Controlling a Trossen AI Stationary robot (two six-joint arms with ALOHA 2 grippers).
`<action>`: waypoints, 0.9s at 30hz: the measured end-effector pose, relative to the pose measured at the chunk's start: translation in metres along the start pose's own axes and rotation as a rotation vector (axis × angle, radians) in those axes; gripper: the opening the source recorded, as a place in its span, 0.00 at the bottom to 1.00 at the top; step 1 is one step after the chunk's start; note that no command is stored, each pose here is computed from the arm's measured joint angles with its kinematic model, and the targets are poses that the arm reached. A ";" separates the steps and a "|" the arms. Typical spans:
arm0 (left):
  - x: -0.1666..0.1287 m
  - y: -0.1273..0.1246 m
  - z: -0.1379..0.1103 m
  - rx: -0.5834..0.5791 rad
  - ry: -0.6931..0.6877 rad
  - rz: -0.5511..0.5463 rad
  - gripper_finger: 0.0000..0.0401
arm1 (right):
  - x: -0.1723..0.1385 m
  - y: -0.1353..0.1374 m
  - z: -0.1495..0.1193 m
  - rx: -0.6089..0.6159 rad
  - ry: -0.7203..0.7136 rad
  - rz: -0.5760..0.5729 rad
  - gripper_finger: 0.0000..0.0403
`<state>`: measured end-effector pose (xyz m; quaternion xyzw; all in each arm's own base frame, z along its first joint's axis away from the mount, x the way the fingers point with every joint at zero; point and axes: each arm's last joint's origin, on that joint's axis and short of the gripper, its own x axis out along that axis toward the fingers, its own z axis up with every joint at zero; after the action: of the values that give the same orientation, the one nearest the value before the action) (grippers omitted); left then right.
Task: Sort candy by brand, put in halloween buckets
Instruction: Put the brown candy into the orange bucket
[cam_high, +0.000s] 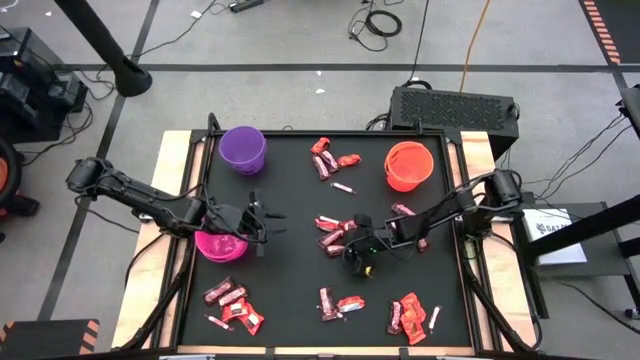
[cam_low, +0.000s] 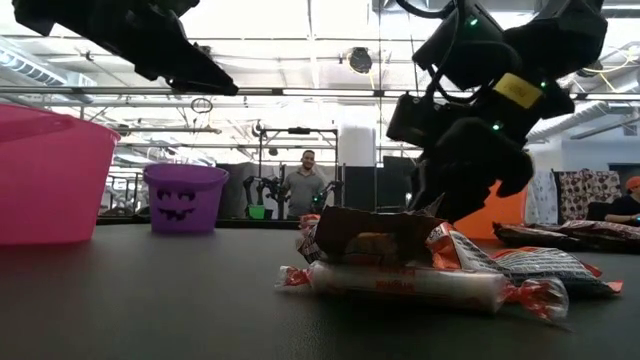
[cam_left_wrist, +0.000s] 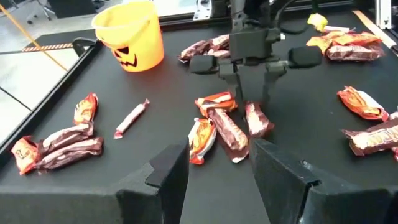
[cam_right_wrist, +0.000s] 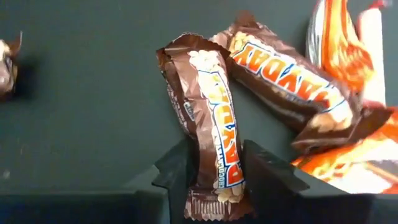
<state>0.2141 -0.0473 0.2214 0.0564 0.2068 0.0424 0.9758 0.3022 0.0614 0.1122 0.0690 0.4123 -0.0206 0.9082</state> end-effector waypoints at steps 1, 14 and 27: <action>0.000 0.000 0.000 0.003 -0.001 0.000 0.44 | -0.003 0.000 0.001 0.000 0.003 0.001 0.32; 0.000 0.000 0.000 -0.004 0.000 0.000 0.44 | -0.066 0.001 0.026 -0.154 -0.106 0.042 0.10; -0.008 0.006 -0.002 0.039 0.029 0.113 0.44 | -0.159 -0.066 0.030 0.050 -0.174 -0.469 0.11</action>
<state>0.2054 -0.0420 0.2239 0.0864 0.2183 0.0942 0.9675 0.2140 -0.0109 0.2441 -0.0079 0.3365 -0.2468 0.9087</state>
